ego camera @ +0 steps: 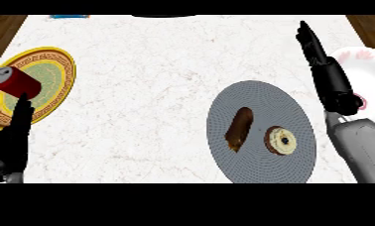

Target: Pick the cupcake from the placemat and place it in the bowl

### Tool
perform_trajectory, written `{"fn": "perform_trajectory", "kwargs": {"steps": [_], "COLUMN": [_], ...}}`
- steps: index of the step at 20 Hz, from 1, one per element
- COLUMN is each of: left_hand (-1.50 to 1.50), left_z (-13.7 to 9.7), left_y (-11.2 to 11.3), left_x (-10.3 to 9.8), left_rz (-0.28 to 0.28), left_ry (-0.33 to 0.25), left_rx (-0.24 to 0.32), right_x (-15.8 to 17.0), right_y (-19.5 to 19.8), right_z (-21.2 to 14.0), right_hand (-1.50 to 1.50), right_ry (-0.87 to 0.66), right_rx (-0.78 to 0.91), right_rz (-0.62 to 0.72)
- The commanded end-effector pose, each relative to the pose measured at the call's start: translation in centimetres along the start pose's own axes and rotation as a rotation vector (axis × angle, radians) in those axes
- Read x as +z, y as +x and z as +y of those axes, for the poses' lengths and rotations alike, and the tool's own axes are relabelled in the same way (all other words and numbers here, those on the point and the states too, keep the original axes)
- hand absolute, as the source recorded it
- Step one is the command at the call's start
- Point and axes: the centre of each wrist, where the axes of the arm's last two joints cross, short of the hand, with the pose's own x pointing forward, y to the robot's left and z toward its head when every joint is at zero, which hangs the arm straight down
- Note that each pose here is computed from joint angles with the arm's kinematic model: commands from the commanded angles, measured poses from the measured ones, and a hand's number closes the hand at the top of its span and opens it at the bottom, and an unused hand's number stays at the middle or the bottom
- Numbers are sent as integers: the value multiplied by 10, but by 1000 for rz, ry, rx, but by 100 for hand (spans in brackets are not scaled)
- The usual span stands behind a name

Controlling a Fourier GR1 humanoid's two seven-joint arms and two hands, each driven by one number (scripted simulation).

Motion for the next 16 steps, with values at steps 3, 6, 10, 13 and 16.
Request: {"fn": "perform_trajectory", "kwargs": {"steps": [3, 6, 10, 13, 16], "left_hand": [0, 0, 0, 0, 0], "left_z": [-25, -36, -61, -66, -69], "left_y": [43, 84, 111, 114, 127], "left_x": [-16, -28, -27, -27, -27], "left_rz": [-173, -325, -317, -292, -293], "left_ry": [-74, -149, -231, -237, -253], "left_rx": [28, 66, 97, 94, 100], "right_x": [1, 6, 10, 18, 1], "right_y": [-1, 5, -51, -54, -34], "right_z": [18, 56, -41, -72, -107], "right_hand": [150, 150, -150, -150, -150], "right_ry": [397, 660, 396, 579, 687], "right_rx": [-348, -584, -571, -643, -533], "right_rz": [-47, -110, -71, -176, -266]}}
